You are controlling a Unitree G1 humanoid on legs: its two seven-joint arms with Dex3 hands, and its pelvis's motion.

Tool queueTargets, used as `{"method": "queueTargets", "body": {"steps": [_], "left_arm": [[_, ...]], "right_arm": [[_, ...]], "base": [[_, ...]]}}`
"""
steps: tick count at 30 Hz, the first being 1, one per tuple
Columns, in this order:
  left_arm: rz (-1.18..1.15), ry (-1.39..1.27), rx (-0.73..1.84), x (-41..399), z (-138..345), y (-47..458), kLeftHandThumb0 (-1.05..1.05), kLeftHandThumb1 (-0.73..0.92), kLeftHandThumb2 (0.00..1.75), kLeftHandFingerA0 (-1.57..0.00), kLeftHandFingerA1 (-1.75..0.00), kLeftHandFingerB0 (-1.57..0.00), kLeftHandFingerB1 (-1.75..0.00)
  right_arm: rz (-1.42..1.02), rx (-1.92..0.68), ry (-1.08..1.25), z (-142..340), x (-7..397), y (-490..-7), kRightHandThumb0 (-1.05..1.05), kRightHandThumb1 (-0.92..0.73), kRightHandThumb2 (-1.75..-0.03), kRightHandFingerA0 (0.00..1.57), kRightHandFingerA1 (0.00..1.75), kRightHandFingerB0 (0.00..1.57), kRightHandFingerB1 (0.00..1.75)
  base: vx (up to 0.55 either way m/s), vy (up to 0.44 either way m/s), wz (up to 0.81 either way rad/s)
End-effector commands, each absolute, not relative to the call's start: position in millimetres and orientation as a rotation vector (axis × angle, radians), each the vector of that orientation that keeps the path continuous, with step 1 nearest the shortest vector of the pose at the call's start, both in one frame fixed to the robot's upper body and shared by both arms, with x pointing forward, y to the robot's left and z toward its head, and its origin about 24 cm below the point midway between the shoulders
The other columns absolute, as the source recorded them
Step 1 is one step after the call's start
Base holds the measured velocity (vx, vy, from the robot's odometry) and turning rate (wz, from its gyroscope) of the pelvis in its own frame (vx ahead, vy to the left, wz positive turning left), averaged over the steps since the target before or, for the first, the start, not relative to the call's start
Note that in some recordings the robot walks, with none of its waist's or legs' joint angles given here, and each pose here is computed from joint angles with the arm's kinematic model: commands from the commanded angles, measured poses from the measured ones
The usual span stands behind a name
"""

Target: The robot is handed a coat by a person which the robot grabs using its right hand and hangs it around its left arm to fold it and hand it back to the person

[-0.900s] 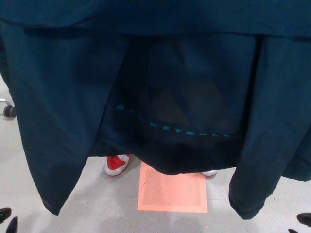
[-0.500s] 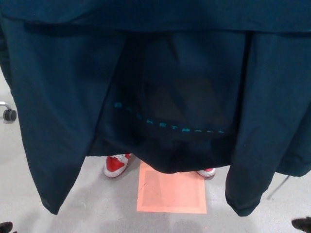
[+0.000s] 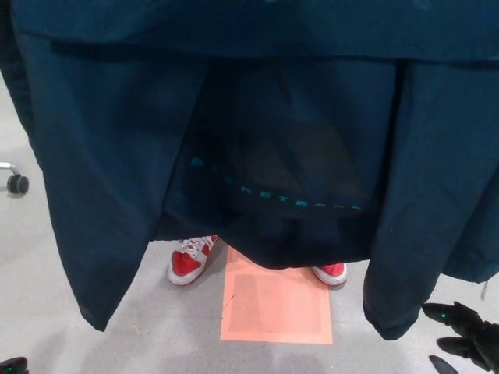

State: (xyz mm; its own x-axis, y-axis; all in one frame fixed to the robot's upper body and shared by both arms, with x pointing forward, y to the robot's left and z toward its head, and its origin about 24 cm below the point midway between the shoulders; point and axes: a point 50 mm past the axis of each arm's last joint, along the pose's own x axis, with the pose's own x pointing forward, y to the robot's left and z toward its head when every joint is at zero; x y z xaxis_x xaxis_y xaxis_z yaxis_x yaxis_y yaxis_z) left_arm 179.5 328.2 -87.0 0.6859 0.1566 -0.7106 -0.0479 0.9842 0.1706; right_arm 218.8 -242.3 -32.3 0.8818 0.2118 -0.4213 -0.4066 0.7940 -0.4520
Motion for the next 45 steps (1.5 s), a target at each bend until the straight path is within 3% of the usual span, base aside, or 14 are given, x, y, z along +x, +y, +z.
{"method": "queueTargets", "body": {"steps": [1, 5, 6, 11, 20, 33, 34, 37, 38, 39, 40, 41, 44, 45], "left_arm": [[0.143, 0.769, 0.091, 167.7, -87.0, 334.4, -0.71, 0.75, 1.04, -0.03, -0.30, -0.03, -0.30], [0.147, 0.779, 0.112, 164.7, -87.6, 336.0, -0.66, 0.75, 1.07, 0.00, -0.34, 0.00, -0.33], [0.144, 0.782, 0.115, 163.4, -88.0, 336.1, -0.66, 0.75, 1.06, -0.01, -0.35, -0.01, -0.34], [0.149, 0.787, 0.099, 163.0, -88.9, 335.5, -0.71, 0.76, 1.04, -0.03, -0.30, -0.03, -0.28], [0.140, 0.758, 0.123, 168.9, -83.0, 338.9, -0.65, 0.75, 1.06, -0.01, -0.35, -0.01, -0.34], [0.142, 0.750, 0.144, 169.0, -83.4, 337.7, -0.65, 0.71, 1.01, -0.02, -0.41, -0.01, -0.35], [0.143, 0.745, 0.144, 169.4, -83.3, 337.4, -0.32, 0.65, 1.15, 0.00, -0.48, 0.00, -0.48], [0.151, 0.749, 0.124, 171.0, -83.7, 336.4, -0.33, 0.64, 1.15, 0.00, -0.48, 0.00, -0.48], [0.148, 0.747, 0.145, 172.0, -83.2, 336.3, -0.32, 0.64, 1.15, 0.00, -0.47, 0.00, -0.48], [0.145, 0.746, 0.156, 172.5, -82.6, 336.5, -0.32, 0.64, 1.15, 0.00, -0.47, 0.00, -0.48], [0.149, 0.751, 0.148, 172.6, -82.9, 336.6, -0.66, 0.71, 1.01, -0.03, -0.42, 0.00, -0.37], [0.150, 0.750, 0.148, 172.5, -83.1, 336.2, -0.66, 0.71, 1.01, -0.03, -0.43, 0.00, -0.37], [0.132, 0.740, 0.162, 170.4, -82.7, 336.4, -0.65, 0.72, 1.01, -0.02, -0.40, -0.01, -0.38], [0.121, 0.736, 0.167, 170.3, -81.7, 337.1, -0.65, 0.74, 1.04, -0.01, -0.37, -0.01, -0.34]], "right_arm": [[0.614, -0.343, -0.554, 153.2, 156.0, -191.8, -0.78, -0.67, -0.98, 0.28, 0.47, 0.17, 0.42], [0.610, -0.143, -0.718, 188.1, 147.5, -181.7, -0.76, -0.61, -1.00, 0.36, 0.56, 0.16, 0.44], [0.629, -0.079, -0.734, 192.8, 146.9, -179.1, -0.81, -0.71, -0.65, 0.39, 0.42, 0.30, 0.34], [0.649, 0.111, -0.866, 228.9, 137.2, -163.6, -0.84, -0.76, -0.64, 0.47, 0.37, 0.39, 0.33], [0.551, -0.212, -1.178, 291.7, 181.8, -160.3, -0.73, -0.73, -0.62, 0.31, 0.33, 0.28, 0.30], [0.478, -0.476, -1.208, 353.8, 212.8, -131.3, -0.76, -0.77, -0.64, 0.31, 0.34, 0.26, 0.31], [0.495, -0.489, -1.194, 358.3, 217.9, -127.5, -0.77, -0.76, -0.64, 0.32, 0.33, 0.27, 0.31], [0.511, -0.548, -1.152, 364.8, 228.4, -123.0, -0.80, -0.78, -0.64, 0.29, 0.32, 0.25, 0.29], [0.520, -0.610, -1.096, 367.8, 237.0, -121.0, -0.86, -0.65, -0.94, 0.16, 0.41, 0.14, 0.38], [0.520, -0.643, -1.074, 369.2, 241.5, -120.2, -0.86, -0.65, -0.94, 0.16, 0.41, 0.14, 0.38], [0.500, -0.751, -1.019, 370.7, 251.8, -120.0, -0.38, -0.40, -1.03, 0.00, 0.47, 0.00, 0.47], [0.502, -0.797, -0.977, 370.6, 259.8, -119.3, -0.83, -0.68, -1.06, 0.11, 0.44, 0.00, 0.32], [0.541, -0.895, -0.815, 363.9, 292.1, -115.3, -0.85, -0.69, -1.04, 0.07, 0.42, 0.09, 0.27], [0.539, -0.941, -0.758, 358.9, 304.0, -113.2, -0.82, -0.83, -0.66, 0.14, 0.31, 0.09, 0.23]], "base": [[0.00, 0.000, 0.00], [0.00, 0.000, 0.00], [0.00, 0.000, 0.00], [0.00, 0.000, 0.00], [0.00, 0.000, 0.00], [0.00, 0.000, 0.00], [0.00, 0.000, 0.00], [0.00, 0.000, 0.00], [0.00, 0.000, 0.00], [0.00, 0.000, 0.00], [0.00, 0.000, 0.00], [0.00, 0.000, 0.00], [0.00, 0.000, 0.00], [0.00, 0.000, 0.00]]}}
